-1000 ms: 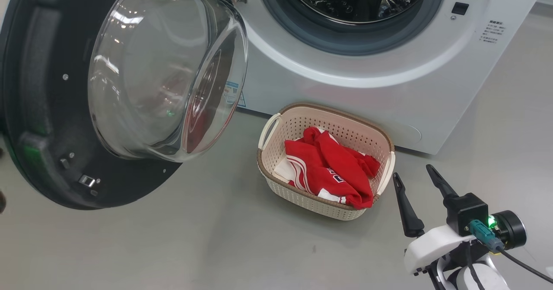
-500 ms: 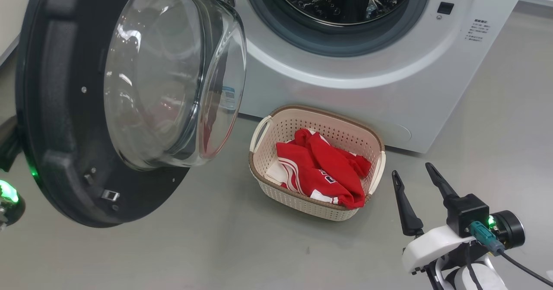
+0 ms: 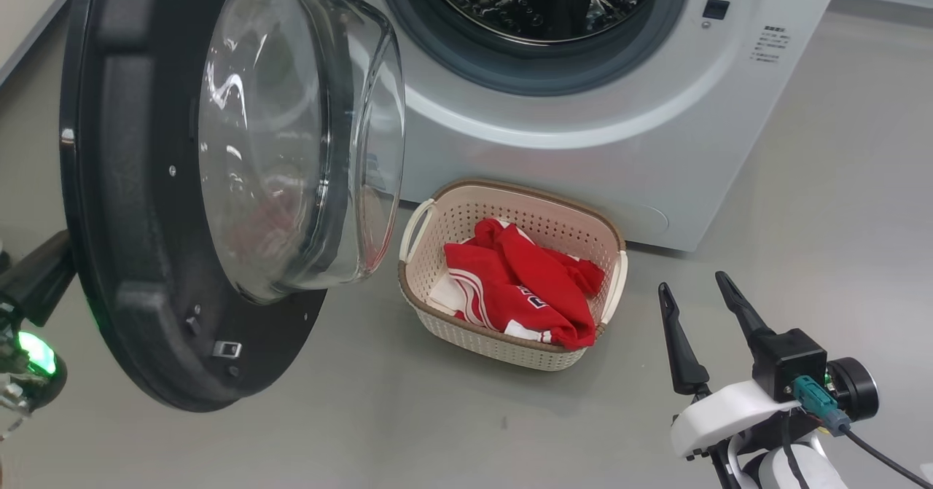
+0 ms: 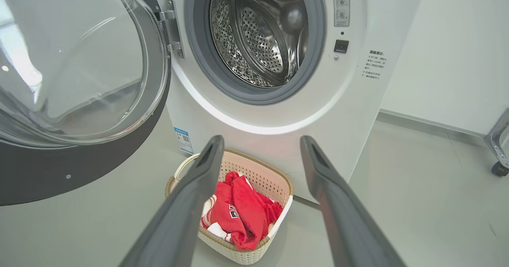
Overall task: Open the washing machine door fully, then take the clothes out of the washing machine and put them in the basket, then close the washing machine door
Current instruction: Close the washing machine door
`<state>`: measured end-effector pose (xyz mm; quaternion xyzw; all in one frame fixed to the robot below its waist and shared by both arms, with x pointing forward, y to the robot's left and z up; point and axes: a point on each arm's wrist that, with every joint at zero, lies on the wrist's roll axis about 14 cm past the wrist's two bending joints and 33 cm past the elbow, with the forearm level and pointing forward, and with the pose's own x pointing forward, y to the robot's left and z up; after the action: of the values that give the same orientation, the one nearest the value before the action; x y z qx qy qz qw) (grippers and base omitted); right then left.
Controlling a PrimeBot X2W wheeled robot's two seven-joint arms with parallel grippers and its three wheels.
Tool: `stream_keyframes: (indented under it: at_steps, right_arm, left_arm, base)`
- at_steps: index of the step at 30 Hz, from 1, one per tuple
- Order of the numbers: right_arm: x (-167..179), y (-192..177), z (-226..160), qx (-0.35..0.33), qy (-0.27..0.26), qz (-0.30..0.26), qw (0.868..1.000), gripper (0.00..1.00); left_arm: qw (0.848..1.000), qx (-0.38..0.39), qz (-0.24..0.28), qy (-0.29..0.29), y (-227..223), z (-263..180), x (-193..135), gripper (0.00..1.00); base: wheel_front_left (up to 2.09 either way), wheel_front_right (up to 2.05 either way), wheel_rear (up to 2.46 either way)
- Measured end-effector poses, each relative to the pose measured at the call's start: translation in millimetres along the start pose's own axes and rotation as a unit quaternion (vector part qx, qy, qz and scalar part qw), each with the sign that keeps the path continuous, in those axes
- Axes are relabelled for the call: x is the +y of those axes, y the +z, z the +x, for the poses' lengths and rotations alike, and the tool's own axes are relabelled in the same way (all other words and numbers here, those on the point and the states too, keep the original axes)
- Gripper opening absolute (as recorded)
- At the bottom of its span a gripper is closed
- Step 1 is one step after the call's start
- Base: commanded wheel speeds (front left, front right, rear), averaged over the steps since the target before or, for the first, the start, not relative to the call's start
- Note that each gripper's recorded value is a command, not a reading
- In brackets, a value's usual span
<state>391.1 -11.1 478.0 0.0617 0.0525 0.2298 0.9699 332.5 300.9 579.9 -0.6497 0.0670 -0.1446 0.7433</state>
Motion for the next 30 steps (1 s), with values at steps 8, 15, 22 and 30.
stream_keyframes:
  at_steps: [8,15,22,30]
  right_arm:
    - [-9.8,1.5,-6.5,-0.006,-0.019,0.005,1.000,1.00]
    - [-19.7,1.7,-12.9,-0.010,-0.037,0.005,0.999,1.00]
    - [-28.8,1.6,-21.3,-0.012,-0.055,0.006,0.998,1.00]
    - [-41.3,4.1,-33.7,-0.019,-0.083,0.009,0.996,1.00]
  left_arm:
    - [0.998,0.056,0.006,-0.019,-28.6,9.5,-7.9,0.00]
    - [0.994,0.108,0.006,-0.026,-56.4,16.9,-8.5,0.00]
    - [0.989,0.141,0.000,-0.038,-76.7,24.9,-10.8,0.00]
    - [0.984,0.170,-0.012,-0.053,-96.4,42.8,-12.9,0.00]
  base:
    - [0.00,0.00,0.00]
    - [0.00,0.00,0.00]
    - [0.00,0.00,0.00]
    - [0.00,0.00,0.00]
